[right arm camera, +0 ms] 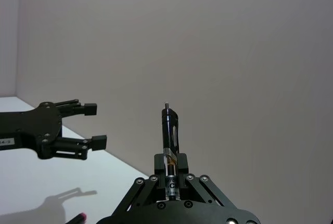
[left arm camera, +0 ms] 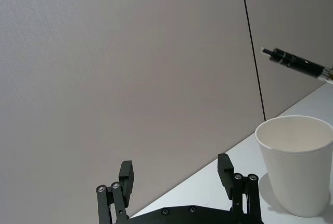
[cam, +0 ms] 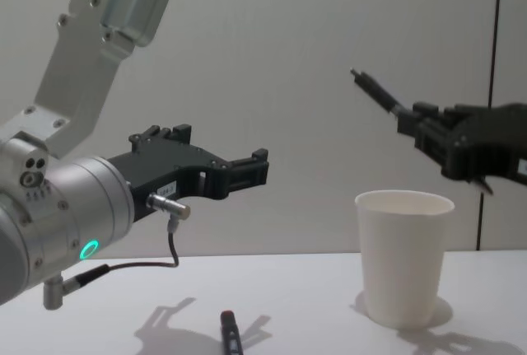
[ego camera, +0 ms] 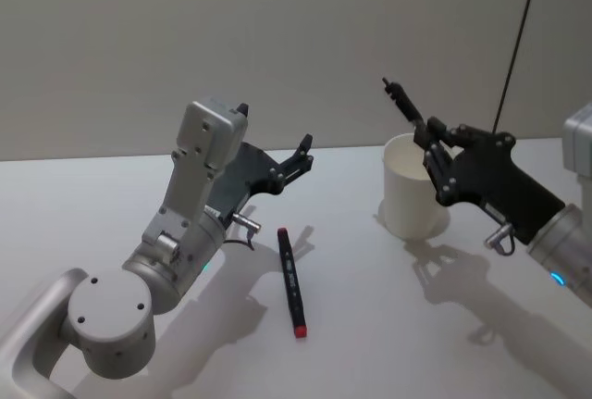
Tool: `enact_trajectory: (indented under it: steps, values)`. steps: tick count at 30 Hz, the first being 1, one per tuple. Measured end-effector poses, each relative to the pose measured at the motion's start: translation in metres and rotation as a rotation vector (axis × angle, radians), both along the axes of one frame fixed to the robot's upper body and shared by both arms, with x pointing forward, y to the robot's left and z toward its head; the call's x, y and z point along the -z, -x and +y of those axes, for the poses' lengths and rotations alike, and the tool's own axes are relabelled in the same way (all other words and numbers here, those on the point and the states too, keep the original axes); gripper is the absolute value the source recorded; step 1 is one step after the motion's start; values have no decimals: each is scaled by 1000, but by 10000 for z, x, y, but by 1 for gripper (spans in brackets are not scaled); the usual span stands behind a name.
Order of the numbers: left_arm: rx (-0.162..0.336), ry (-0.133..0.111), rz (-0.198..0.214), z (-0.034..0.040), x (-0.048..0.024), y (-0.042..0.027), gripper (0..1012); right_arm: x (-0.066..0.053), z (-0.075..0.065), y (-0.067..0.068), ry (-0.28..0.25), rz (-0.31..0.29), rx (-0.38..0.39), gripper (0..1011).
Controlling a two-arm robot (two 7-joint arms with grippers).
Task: Place the pen into the pen holder.
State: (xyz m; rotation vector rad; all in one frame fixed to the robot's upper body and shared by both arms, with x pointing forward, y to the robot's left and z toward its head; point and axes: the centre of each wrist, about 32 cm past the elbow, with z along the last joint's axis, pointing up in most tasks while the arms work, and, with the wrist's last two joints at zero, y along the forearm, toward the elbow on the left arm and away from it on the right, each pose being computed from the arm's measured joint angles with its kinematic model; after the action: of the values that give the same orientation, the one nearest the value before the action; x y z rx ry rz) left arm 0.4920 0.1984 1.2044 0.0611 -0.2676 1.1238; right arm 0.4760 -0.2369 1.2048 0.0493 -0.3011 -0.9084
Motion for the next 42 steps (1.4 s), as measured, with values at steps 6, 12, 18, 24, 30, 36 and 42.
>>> enact_trajectory:
  steps: [6,12,18,24,30,36,42]
  values:
    - [0,0,0,0,0,0,1003,-4,13,-110,-11,-48,13,118]
    - [0,0,0,0,0,0,1003,13,20,-211,-17,-82,27,118]
    - [0,0,0,0,0,0,1003,44,27,-290,-18,-109,39,118]
    - [0,0,0,0,0,0,1003,104,33,-386,-17,-134,56,118]
    - [0,0,0,0,0,0,1003,145,38,-456,-16,-148,69,118]
    - [0,0,0,0,0,0,1003,223,56,-554,-13,-161,81,118]
    - [0,0,0,0,0,0,1003,295,92,-637,-12,-165,84,118]
